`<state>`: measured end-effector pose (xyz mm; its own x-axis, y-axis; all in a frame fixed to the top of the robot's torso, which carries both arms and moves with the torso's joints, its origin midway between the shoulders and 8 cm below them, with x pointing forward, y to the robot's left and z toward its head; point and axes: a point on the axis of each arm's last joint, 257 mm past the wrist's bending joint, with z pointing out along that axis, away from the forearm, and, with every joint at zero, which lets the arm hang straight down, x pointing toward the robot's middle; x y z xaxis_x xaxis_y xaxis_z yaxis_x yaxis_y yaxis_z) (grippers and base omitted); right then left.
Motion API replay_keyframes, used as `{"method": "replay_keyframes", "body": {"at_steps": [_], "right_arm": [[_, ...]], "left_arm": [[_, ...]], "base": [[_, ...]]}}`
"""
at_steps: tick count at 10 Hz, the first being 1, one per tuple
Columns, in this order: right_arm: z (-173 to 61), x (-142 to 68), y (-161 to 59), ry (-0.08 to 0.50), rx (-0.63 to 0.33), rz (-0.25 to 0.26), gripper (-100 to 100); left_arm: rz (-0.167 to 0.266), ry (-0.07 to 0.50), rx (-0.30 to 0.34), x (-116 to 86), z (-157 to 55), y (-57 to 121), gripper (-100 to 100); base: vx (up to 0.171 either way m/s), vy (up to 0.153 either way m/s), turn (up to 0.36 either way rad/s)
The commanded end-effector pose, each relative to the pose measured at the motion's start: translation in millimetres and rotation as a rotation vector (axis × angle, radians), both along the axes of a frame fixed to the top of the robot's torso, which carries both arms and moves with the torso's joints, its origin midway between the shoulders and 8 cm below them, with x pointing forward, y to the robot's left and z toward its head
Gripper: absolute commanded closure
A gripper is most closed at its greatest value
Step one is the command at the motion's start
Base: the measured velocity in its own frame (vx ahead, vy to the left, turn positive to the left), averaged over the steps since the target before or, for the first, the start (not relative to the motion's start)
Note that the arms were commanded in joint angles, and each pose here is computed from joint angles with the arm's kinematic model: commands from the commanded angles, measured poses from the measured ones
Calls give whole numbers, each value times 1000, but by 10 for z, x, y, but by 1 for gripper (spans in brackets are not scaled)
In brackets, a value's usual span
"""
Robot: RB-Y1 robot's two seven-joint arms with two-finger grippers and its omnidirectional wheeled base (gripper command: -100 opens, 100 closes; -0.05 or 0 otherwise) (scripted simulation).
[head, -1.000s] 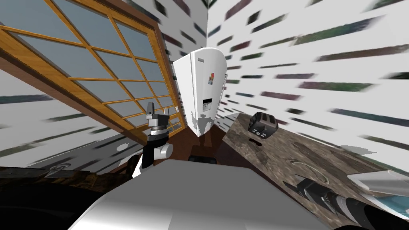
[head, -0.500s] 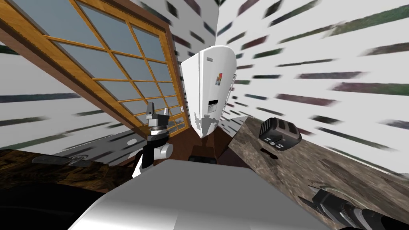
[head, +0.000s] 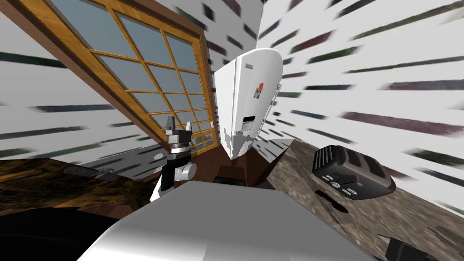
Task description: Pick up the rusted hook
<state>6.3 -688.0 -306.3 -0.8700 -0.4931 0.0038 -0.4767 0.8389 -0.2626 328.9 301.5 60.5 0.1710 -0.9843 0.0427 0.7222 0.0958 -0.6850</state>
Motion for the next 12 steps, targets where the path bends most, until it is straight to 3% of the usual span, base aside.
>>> {"method": "replay_keyframes", "body": {"at_steps": [1,5,6,7,8,9,12], "right_arm": [[14,-273,-91,69,-35,-1,-100],[-34,-931,-140,220,-70,-8,-100],[-50,-1014,-119,235,-68,-12,-100],[-39,-934,-137,222,-68,-8,-100],[-43,-945,-134,223,-69,-9,0],[-79,-989,-102,223,-69,-9,-100],[-181,-1151,11,225,-65,-12,-100]], "left_arm": [[0,0,0,0,0,0,0],[0,0,0,0,0,0,0],[0,0,0,0,0,0,0],[0,0,0,-1,0,1,0],[0,0,0,0,0,0,0],[0,0,0,0,0,0,0],[0,0,0,0,0,0,0]], "base": [[196,-21,270],[197,9,223],[215,29,106],[88,11,10],[17,2,2],[22,-18,12],[36,-47,20]]}}
